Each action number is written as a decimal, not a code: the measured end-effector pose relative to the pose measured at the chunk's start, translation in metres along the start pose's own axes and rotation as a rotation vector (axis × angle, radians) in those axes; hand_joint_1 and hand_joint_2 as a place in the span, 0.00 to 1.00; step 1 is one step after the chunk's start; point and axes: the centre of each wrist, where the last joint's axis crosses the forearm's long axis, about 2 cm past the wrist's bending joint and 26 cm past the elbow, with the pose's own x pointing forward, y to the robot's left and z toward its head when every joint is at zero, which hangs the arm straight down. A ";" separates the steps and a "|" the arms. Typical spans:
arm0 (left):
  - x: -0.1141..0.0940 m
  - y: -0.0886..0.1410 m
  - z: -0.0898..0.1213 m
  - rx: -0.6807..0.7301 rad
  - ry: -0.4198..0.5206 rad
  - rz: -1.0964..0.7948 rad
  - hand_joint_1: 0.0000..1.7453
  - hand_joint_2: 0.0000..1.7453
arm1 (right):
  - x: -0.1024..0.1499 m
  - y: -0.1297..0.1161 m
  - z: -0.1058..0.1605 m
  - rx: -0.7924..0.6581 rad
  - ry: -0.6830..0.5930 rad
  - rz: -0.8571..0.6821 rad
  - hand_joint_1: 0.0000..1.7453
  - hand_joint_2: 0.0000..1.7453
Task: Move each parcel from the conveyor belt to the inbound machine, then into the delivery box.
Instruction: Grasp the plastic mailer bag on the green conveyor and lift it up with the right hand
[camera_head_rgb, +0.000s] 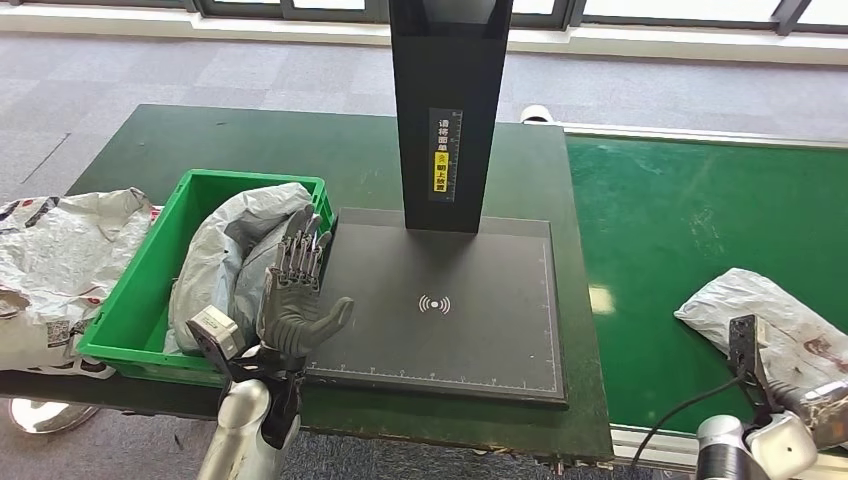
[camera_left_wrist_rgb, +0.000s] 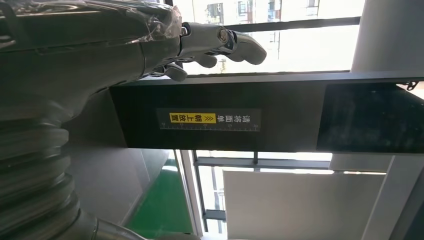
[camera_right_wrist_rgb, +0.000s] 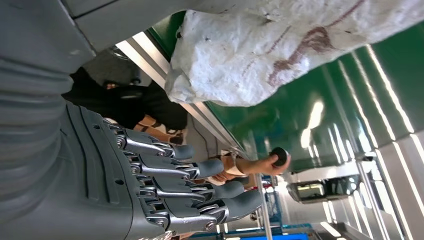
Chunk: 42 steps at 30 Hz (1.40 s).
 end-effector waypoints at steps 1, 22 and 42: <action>0.000 0.000 0.000 0.001 0.001 0.000 0.00 1.00 | 0.000 0.002 -0.001 0.012 0.003 0.014 0.00 1.00; -0.005 -0.006 0.000 -0.008 0.018 0.002 0.00 1.00 | -0.016 0.026 0.004 0.194 0.013 0.159 0.00 1.00; -0.010 -0.008 0.003 -0.010 0.044 0.004 0.00 1.00 | -0.025 0.036 0.013 0.343 0.083 0.233 0.00 1.00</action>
